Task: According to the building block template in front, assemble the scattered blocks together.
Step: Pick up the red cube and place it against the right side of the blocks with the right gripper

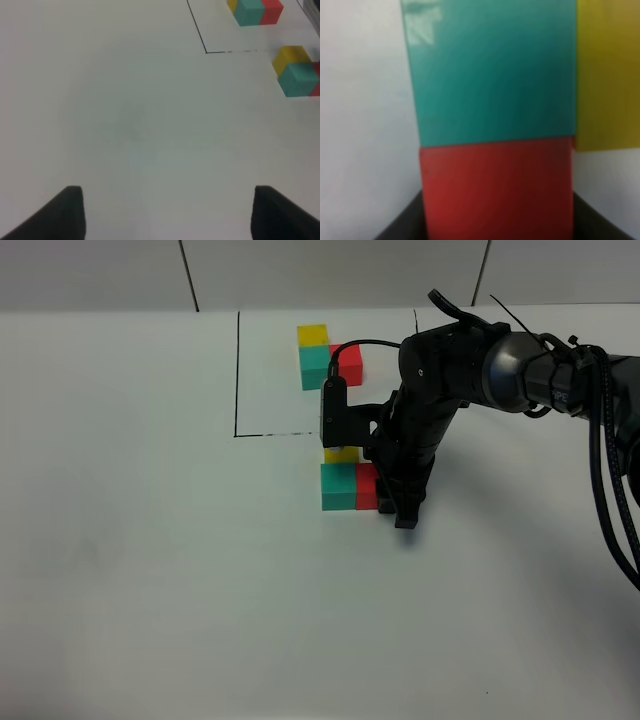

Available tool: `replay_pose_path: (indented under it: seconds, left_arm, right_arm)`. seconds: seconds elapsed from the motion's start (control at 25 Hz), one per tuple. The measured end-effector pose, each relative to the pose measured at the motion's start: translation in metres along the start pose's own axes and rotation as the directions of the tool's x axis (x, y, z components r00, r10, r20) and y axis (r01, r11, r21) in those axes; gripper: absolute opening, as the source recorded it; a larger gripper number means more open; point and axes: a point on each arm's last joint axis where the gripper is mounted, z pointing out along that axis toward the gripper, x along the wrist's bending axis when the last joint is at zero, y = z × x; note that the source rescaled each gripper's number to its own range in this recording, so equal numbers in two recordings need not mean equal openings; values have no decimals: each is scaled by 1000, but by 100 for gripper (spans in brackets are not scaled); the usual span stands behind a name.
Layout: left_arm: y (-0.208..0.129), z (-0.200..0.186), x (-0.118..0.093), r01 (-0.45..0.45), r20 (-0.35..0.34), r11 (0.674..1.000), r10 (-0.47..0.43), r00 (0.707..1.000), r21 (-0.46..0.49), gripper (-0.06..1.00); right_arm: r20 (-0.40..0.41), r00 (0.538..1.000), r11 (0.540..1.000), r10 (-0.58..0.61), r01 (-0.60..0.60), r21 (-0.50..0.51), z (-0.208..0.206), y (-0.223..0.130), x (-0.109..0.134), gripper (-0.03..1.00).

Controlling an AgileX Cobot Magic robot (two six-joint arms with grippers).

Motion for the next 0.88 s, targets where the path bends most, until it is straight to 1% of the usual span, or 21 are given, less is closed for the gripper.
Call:
replay_pose_path:
  seconds: [0.44, 0.52, 0.6, 0.8, 0.88]
  left_arm:
    - [0, 0, 0, 0, 0, 1000, 0, 1000, 0, 60]
    - [0, 0, 0, 0, 0, 1000, 0, 1000, 0, 60]
    - [0, 0, 0, 0, 0, 1000, 0, 1000, 0, 60]
    - [0, 0, 0, 0, 0, 1000, 0, 1000, 0, 60]
    - [0, 0, 0, 0, 0, 1000, 0, 1000, 0, 60]
  right_arm:
    - [-2, 1000, 1000, 1, -1, 1, 0, 0, 0, 1]
    - [-4, 1000, 1000, 2, -2, 1, 0, 0, 0, 3]
    - [-11, 1000, 1000, 6, -6, 0, 0, 0, 1, 13]
    - [-9, 1000, 1000, 10, -10, -2, -1, 1, 2, 57]
    - [-1, 1000, 1000, 15, -15, -1, -4, 1, 1, 71]
